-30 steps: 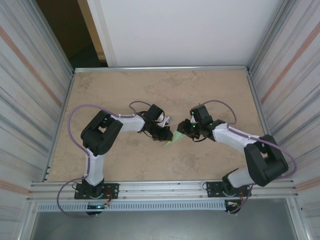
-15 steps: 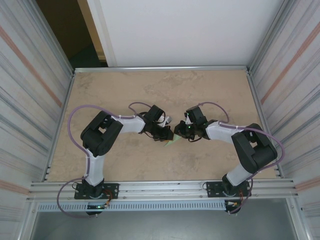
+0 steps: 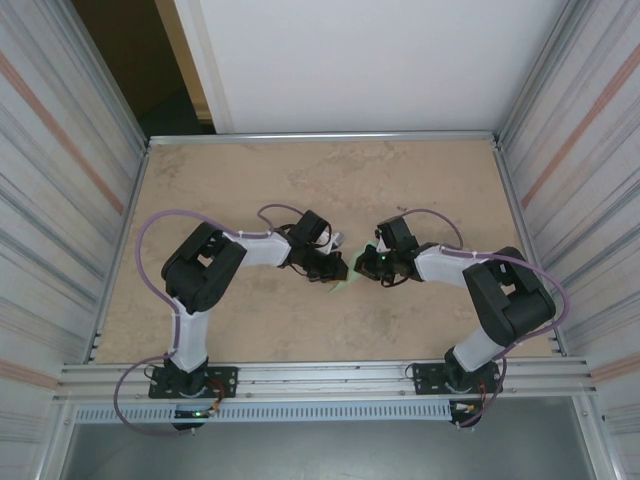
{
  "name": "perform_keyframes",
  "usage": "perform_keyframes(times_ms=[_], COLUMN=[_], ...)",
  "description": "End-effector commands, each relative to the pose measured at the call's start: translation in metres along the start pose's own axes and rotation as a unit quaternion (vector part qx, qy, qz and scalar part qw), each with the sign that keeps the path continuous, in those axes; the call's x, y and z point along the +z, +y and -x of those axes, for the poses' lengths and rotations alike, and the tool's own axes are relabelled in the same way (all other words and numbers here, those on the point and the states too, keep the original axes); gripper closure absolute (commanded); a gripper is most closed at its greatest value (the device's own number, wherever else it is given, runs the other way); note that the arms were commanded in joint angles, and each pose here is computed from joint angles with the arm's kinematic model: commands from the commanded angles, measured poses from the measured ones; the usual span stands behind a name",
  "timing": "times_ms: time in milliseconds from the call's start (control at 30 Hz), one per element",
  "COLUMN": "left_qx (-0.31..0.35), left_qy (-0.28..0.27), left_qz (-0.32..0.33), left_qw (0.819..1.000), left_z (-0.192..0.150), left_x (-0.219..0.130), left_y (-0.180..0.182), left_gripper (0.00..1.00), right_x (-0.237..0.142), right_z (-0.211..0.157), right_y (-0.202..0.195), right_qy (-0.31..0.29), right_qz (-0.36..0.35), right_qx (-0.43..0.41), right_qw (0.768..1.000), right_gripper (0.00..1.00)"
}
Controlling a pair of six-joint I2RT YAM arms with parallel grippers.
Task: Fold a paper plane with a square sheet of paper (pick it up from the middle)
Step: Fold the wing for the fifth time at the center of the table.
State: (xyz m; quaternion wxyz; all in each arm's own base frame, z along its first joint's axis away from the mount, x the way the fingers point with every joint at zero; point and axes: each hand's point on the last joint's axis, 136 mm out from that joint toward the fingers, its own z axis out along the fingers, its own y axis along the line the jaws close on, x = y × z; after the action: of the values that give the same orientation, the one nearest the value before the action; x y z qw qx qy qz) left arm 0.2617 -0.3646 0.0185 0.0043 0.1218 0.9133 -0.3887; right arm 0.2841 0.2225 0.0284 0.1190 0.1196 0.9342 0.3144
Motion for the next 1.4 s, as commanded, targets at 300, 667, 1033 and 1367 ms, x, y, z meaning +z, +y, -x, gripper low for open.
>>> perform_keyframes(times_ms=[300,667,1033,1367], left_qx=[-0.024,-0.020,-0.010,0.056], left_qy=[0.021,0.023,-0.002,-0.135], left_qz=[0.049,0.044,0.035,0.042], left_qw=[0.998,0.999,0.999,0.988], left_z=[-0.020,-0.020,-0.009,0.018], left_x=[0.011,0.010,-0.010,-0.068], left_y=[0.030,0.028,0.016,-0.008], left_gripper=[0.89,0.85,0.83,0.79], right_x=[0.005,0.008,0.013,0.021], right_z=[-0.003,-0.004,-0.012,-0.008], right_y=[-0.010,-0.026,-0.041,-0.013], right_qy=[0.005,0.009,0.030,0.090], right_qz=[-0.026,-0.046,-0.076,-0.038], right_qx=[0.012,0.034,0.043,-0.053], right_qw=[1.000,0.998,0.996,0.994], right_gripper=[0.92,0.92,0.92,0.92])
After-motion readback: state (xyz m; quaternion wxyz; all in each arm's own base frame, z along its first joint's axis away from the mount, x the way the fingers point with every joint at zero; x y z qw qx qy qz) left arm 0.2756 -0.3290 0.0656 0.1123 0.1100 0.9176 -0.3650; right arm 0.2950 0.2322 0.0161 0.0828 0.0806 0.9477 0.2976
